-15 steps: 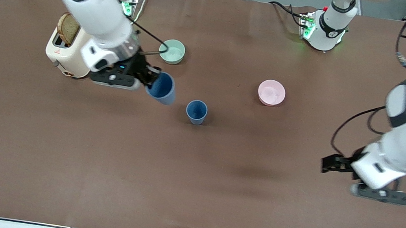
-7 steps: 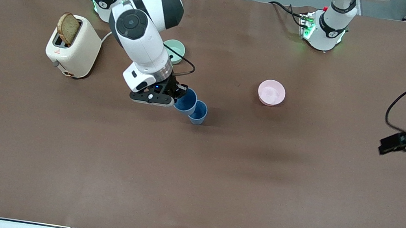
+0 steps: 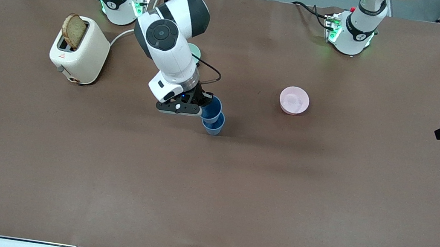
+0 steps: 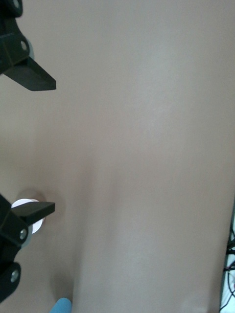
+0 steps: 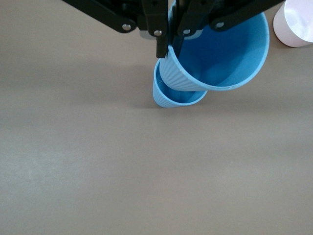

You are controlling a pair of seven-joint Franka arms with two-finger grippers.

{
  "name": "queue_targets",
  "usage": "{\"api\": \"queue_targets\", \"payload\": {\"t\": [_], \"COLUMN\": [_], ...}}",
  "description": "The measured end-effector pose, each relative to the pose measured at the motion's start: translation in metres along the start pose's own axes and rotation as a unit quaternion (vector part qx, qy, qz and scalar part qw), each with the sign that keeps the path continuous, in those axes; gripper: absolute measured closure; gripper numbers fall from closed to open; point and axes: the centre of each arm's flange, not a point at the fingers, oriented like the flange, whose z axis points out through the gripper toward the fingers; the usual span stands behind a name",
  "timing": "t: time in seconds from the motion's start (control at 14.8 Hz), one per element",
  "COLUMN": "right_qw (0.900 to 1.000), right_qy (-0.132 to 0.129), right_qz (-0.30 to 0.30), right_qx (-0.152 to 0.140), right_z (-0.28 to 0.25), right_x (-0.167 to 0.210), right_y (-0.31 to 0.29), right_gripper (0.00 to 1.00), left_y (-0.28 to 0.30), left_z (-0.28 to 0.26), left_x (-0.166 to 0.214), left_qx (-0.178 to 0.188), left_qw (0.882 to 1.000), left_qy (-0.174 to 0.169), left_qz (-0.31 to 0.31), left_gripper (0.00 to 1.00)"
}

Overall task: Stack blue cups with both arms
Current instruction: 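Lower the cup into the center cup and open the right gripper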

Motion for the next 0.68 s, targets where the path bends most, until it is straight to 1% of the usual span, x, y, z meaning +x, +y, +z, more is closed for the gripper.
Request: {"api": "queue_targets", "payload": {"t": [0.2,0.41,0.68], "right_qw": [1.0,1.0,1.0], "right_qy": [-0.002,-0.001,0.003], "right_qz": [-0.002,-0.003,-0.007], "right_qx": [-0.003,-0.004,-0.002], "right_z": [0.016,0.03,0.044], "right_x": [-0.001,-0.001,-0.002], "right_y": [-0.002,-0.004,-0.009], "right_gripper": [0.95,0.95,0.95], "left_y": [0.006,0.007,0.005], "left_z": [0.01,0.014,0.016], "left_x": [-0.005,-0.014,-0.018], "left_qx": [0.001,0.002,0.004], "left_qw": [1.0,1.0,1.0], "left_qy": [-0.008,0.005,0.009], "left_qz": [0.0,0.0,0.001], "left_gripper": [0.0,0.0,0.0]}}
